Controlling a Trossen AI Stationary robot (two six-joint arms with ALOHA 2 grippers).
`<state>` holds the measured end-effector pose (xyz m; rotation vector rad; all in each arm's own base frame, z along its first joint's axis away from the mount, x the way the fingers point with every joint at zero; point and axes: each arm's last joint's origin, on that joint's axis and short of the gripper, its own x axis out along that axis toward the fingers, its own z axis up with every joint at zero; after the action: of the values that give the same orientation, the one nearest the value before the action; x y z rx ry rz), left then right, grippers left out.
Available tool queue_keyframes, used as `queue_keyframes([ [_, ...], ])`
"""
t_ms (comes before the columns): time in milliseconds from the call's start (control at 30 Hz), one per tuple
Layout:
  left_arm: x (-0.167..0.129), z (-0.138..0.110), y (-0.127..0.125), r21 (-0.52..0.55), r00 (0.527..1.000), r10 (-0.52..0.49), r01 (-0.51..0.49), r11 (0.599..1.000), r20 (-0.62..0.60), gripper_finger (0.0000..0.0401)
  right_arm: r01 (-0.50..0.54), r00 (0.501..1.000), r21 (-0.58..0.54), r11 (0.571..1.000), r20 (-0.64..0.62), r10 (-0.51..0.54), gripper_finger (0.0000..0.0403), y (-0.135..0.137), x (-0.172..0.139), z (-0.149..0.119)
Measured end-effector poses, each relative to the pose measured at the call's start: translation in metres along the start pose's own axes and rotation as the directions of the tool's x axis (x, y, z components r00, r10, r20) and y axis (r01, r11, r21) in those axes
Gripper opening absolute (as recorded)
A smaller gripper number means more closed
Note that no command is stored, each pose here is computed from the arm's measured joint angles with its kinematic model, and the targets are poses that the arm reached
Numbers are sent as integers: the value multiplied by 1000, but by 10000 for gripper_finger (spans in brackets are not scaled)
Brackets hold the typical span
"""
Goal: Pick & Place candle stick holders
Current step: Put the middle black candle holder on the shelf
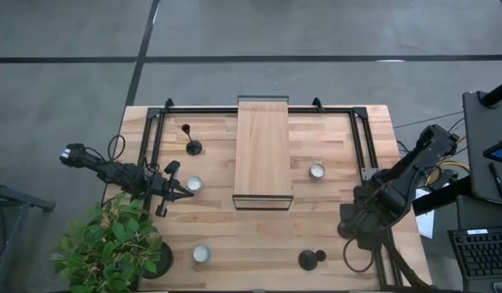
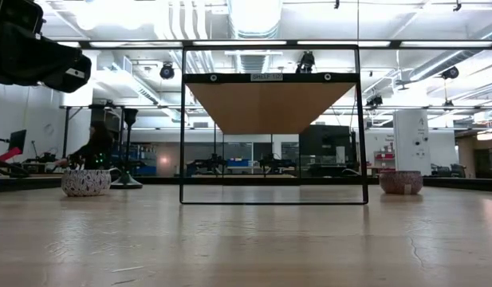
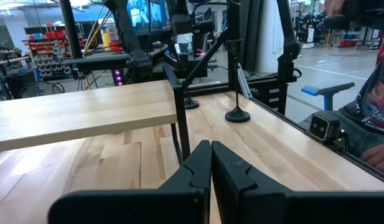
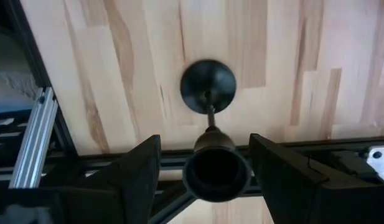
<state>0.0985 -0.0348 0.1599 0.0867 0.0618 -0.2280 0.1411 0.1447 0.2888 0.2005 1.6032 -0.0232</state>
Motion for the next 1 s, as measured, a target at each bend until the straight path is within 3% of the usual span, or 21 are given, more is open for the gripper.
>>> queue_keyframes([
  [367, 0, 0, 0, 0, 1000, 0, 0, 1000, 0, 10, 21, 1000, 5, 1000, -13, -21, 228, -2, 0, -2],
  [1000, 0, 0, 0, 0, 1000, 0, 0, 1000, 0, 10, 20, 1000, -36, 999, -18, -21, 144, 0, 0, -5],
])
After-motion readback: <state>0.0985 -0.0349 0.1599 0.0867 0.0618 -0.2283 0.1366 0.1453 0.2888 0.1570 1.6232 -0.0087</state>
